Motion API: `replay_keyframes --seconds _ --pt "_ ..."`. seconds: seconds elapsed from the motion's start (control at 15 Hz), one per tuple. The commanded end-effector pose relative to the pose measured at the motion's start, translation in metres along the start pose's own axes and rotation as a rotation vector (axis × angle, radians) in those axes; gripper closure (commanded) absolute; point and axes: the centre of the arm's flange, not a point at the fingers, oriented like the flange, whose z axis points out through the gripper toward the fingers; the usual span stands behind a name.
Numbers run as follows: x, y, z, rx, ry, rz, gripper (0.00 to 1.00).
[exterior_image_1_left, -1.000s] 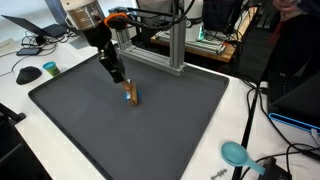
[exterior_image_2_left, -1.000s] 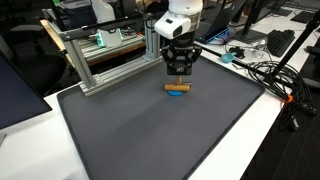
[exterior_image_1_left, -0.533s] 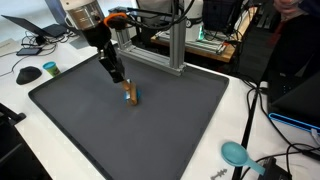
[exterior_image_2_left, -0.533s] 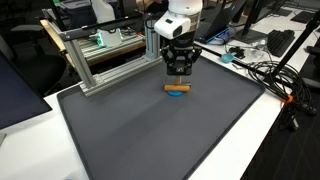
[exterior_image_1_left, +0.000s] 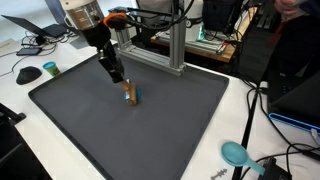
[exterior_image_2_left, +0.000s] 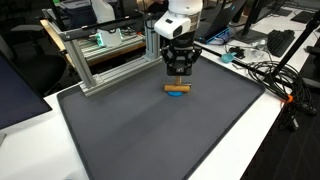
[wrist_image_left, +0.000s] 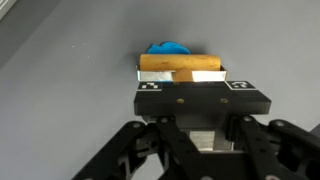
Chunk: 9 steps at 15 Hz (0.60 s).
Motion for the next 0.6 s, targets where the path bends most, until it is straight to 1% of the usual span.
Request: replay_keyframes --seconds 0.0,0.53 --pt "0.0306 0.0046 0.0363 -0.026 0.097 -0.018 0.78" --pt "0.0291 -0.0024 0.0342 -0.048 0.110 -0.029 0.78"
